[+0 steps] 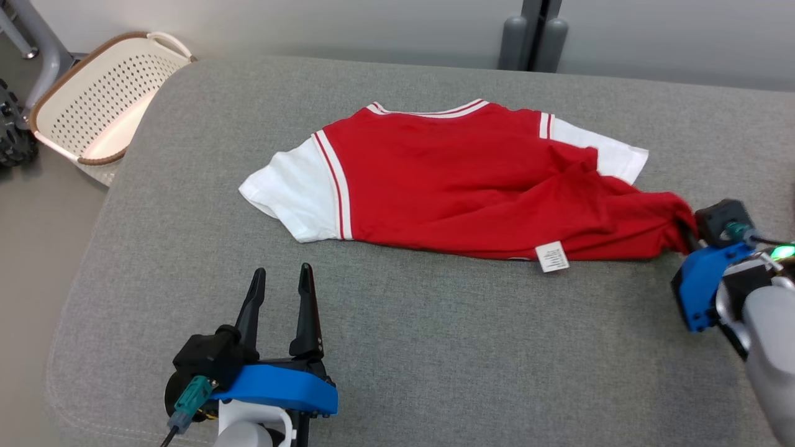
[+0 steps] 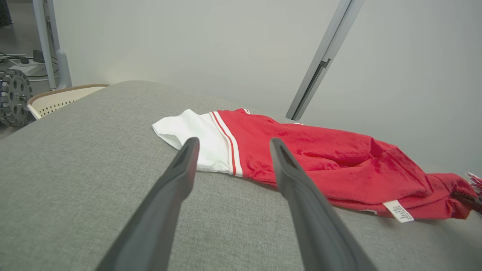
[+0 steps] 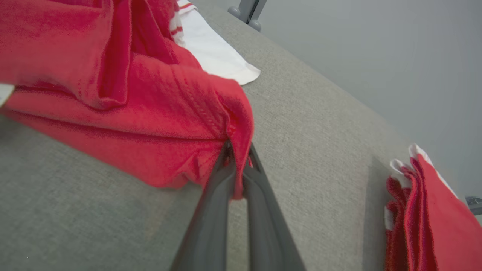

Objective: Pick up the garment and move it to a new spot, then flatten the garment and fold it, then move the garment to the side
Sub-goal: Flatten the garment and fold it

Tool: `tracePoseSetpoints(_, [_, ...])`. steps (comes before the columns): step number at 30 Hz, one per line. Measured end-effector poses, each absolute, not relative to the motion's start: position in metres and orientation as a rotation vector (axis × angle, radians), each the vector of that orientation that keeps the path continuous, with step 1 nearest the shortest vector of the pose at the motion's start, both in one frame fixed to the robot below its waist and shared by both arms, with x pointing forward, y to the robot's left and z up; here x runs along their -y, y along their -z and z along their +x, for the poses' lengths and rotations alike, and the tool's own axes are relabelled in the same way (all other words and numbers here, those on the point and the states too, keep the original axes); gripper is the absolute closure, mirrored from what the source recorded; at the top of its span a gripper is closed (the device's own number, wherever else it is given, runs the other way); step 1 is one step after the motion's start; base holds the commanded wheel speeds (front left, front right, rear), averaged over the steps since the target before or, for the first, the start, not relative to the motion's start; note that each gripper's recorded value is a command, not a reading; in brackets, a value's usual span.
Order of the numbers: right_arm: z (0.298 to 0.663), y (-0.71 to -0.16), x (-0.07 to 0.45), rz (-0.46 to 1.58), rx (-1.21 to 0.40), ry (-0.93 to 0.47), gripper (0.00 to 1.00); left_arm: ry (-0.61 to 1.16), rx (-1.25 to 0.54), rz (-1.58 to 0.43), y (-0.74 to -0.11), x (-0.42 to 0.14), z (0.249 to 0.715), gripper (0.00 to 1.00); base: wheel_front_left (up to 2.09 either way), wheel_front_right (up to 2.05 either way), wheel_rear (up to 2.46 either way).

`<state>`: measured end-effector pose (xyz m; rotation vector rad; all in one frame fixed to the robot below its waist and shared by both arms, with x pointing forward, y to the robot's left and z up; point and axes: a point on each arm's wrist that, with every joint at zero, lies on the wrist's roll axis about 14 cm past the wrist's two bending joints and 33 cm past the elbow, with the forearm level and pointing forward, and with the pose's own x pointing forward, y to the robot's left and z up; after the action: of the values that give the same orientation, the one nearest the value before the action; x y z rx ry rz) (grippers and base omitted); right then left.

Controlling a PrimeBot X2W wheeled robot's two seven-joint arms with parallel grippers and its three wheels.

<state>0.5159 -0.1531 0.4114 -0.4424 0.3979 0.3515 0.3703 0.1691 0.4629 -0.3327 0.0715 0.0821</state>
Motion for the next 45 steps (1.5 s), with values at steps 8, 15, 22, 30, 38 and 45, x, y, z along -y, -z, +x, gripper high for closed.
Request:
tracePoseSetpoints(8, [0.558,-0.422,0.193,-0.469,-0.404,-0.263,0.91,-0.084,-0.093,-0.312,-0.455,-0.171,0.379,0.0,0.0,0.0,0.0])
tracePoseSetpoints(15, [0.56,-0.432,0.19,-0.43,-0.348,-0.262,0.0,-0.061,-0.098,-0.302,-0.454,-0.165,0.383,0.0,0.0,0.0,0.0])
tracePoseSetpoints(22, [0.547,-0.455,0.199,-0.38,-0.272,-0.227,0.0,-0.015,-0.065,-0.311,-0.466,-0.151,0.388,0.0,0.0,0.0,0.0])
tracePoseSetpoints(30, [0.534,-0.452,0.146,-0.283,-0.23,-0.325,0.0,0.014,-0.06,-0.312,-0.468,-0.142,0.391,0.0,0.0,0.0,0.0])
tracePoseSetpoints(38, [0.535,-0.41,0.115,-0.271,-0.364,-0.398,0.0,-0.025,-0.083,-0.3,-0.458,-0.155,0.393,0.0,0.0,0.0,0.0])
tracePoseSetpoints(45, [0.538,-0.393,0.103,-0.26,-0.397,-0.424,0.85,-0.079,-0.099,-0.295,-0.452,-0.17,0.388,0.0,0.0,0.0,0.0])
